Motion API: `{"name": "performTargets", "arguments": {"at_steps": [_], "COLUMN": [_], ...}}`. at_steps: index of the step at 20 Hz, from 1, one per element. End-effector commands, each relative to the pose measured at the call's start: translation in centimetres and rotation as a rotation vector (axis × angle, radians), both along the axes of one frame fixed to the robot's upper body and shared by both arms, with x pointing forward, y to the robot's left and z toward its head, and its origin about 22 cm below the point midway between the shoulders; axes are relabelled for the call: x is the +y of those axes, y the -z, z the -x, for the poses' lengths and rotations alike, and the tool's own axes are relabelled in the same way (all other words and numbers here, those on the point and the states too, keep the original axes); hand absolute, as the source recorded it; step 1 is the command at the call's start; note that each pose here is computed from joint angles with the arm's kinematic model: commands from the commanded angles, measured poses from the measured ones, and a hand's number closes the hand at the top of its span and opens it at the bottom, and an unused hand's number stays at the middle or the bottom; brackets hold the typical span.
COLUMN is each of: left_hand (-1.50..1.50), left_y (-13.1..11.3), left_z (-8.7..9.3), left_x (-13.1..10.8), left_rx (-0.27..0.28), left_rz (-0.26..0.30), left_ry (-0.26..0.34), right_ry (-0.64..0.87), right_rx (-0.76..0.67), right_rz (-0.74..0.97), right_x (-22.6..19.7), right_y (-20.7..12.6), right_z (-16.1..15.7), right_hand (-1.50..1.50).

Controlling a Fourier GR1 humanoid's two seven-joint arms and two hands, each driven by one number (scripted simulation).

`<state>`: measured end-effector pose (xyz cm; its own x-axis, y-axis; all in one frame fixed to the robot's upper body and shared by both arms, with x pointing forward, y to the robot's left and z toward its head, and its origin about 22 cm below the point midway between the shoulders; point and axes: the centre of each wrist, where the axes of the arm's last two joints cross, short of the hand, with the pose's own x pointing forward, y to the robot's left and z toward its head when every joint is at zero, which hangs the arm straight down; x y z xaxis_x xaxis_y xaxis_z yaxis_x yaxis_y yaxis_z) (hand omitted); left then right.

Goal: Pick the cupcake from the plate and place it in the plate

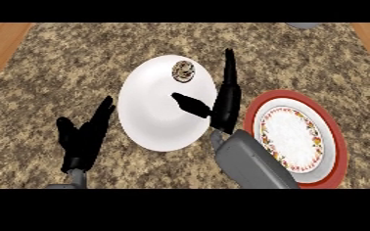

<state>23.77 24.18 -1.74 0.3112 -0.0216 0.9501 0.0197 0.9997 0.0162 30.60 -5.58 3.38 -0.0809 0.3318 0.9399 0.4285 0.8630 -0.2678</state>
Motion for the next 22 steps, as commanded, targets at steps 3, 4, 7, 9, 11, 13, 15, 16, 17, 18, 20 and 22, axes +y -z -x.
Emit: {"name": "performTargets", "arguments": {"at_steps": [3, 4, 7, 9, 11, 13, 15, 16, 17, 18, 20, 22], "left_hand": [0.00, 0.00, 0.00, 0.00, 0.00, 0.00, 0.00, 0.00, 0.00, 0.00, 0.00, 0.00], "left_y": [0.9, 1.3, 2.2, 2.8, 0.0, 2.0, 2.0, 2.0, 0.3, 2.9, 2.0, 0.5], "left_z": [0.5, -0.8, 1.5, 1.5, -0.1, 0.8, -0.1, 1.6, 0.2, 1.3, 0.9, -0.1], "left_x": [0.8, -1.0, 1.2, -0.1, -0.2, 0.7, 0.6, -1.7, -0.2, -1.8, -0.3, -0.5], "left_rx": [0.058, 0.066, 0.061, 0.077, 0.069, 0.071, 0.079, 0.049, 0.070, 0.062, 0.064, 0.056], "left_rz": [0.011, 0.000, 0.018, 0.011, -0.009, 0.013, 0.013, 0.001, 0.010, -0.003, 0.010, 0.025], "left_ry": [-0.025, -0.026, -0.035, -0.017, -0.020, -0.025, -0.021, -0.017, -0.034, -0.035, -0.027, -0.013], "right_ry": [-0.180, -0.193, -0.237, -0.255, -0.252, -0.273, -0.265, -0.258, -0.271, -0.260, -0.256, -0.238], "right_rx": [0.028, 0.014, 0.041, 0.051, 0.068, 0.076, 0.089, 0.093, 0.108, 0.103, 0.094, 0.115], "right_rz": [-0.097, -0.071, -0.058, -0.034, -0.002, 0.010, 0.039, 0.050, 0.057, 0.063, 0.061, 0.065], "right_x": [-2.6, -2.1, -5.3, -5.1, -5.3, -6.1, -7.1, -6.5, -6.1, -5.7, -6.0, -5.3], "right_y": [1.4, 2.3, 2.6, 3.3, 3.4, 2.8, 3.2, 4.6, 4.1, 4.0, 4.9, 5.4], "right_z": [7.1, 7.0, 9.6, 10.4, 10.9, 13.9, 13.5, 15.3, 16.0, 15.9, 18.7, 17.8], "right_hand": [-1.50, -1.50, -1.50, -1.50, -1.50, -1.50, -1.50, -1.50, -1.50, -1.50, -1.50, -1.50]}}
